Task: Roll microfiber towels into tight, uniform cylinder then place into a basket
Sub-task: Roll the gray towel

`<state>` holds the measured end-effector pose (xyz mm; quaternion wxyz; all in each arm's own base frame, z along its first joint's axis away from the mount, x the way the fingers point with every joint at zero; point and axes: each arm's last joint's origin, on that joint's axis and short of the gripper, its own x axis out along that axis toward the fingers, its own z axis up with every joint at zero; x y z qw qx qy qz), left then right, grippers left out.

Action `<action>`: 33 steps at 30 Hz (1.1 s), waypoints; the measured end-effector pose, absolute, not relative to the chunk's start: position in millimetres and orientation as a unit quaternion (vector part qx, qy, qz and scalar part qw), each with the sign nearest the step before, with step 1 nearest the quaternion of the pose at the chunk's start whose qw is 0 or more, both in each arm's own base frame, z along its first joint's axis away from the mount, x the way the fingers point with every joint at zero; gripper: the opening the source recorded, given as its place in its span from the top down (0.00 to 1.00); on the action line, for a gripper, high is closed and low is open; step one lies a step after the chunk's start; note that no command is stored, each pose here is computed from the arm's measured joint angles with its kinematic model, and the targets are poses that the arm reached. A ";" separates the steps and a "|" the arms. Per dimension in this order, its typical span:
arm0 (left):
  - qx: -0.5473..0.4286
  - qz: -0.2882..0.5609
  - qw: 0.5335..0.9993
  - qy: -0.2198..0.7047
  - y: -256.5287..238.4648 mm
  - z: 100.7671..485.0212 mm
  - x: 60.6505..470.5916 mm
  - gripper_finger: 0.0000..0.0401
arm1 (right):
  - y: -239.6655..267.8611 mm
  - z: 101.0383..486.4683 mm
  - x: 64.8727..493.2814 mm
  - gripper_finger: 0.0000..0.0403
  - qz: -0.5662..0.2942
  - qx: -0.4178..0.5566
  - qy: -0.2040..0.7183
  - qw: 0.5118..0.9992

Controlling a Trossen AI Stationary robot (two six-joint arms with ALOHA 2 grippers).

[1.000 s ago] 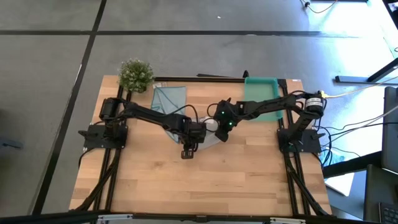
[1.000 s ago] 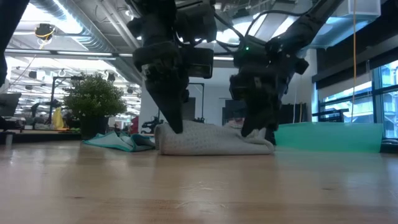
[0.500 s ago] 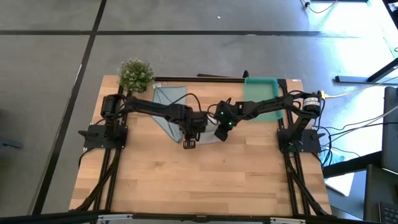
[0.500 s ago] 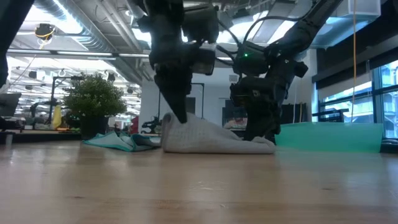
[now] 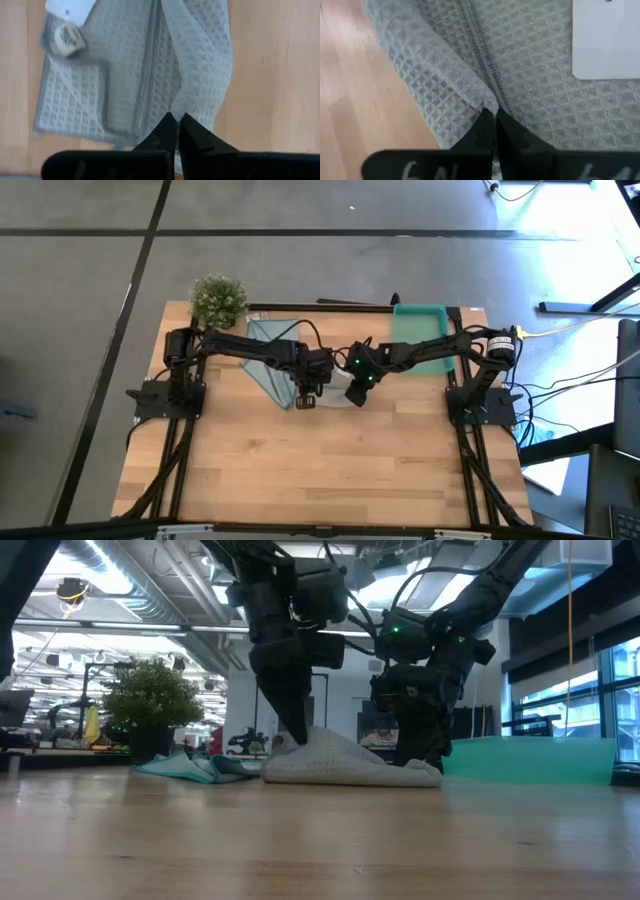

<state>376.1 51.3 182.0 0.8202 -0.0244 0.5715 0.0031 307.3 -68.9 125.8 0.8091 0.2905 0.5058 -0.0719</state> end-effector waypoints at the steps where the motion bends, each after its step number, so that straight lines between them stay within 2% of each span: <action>1: -0.021 0.002 0.821 0.571 51.5 179.1 377.7 1.00 | -68.9 125.7 307.3 0.99 -0.072 0.290 0.506 0.809; 9: -0.008 0.020 0.802 0.598 58.2 153.3 382.6 1.00 | -68.6 125.3 306.8 0.97 -0.072 0.292 0.508 0.807; 13: -0.008 0.022 0.801 0.599 62.4 152.8 381.9 1.00 | -66.6 125.1 306.1 0.93 -0.032 0.300 0.511 0.805; 21: -0.006 0.023 0.797 0.603 69.3 152.5 379.6 1.00 | -74.5 129.6 302.2 0.81 -0.028 0.338 0.505 0.794; 25: 0.001 0.018 0.794 0.608 69.0 152.1 378.6 1.00 | -76.9 145.7 297.1 0.79 -0.031 0.347 0.490 0.799; 33: 0.008 0.014 0.796 0.605 69.1 152.4 379.5 1.00 | -60.0 198.7 282.7 0.79 -0.002 0.292 0.439 0.850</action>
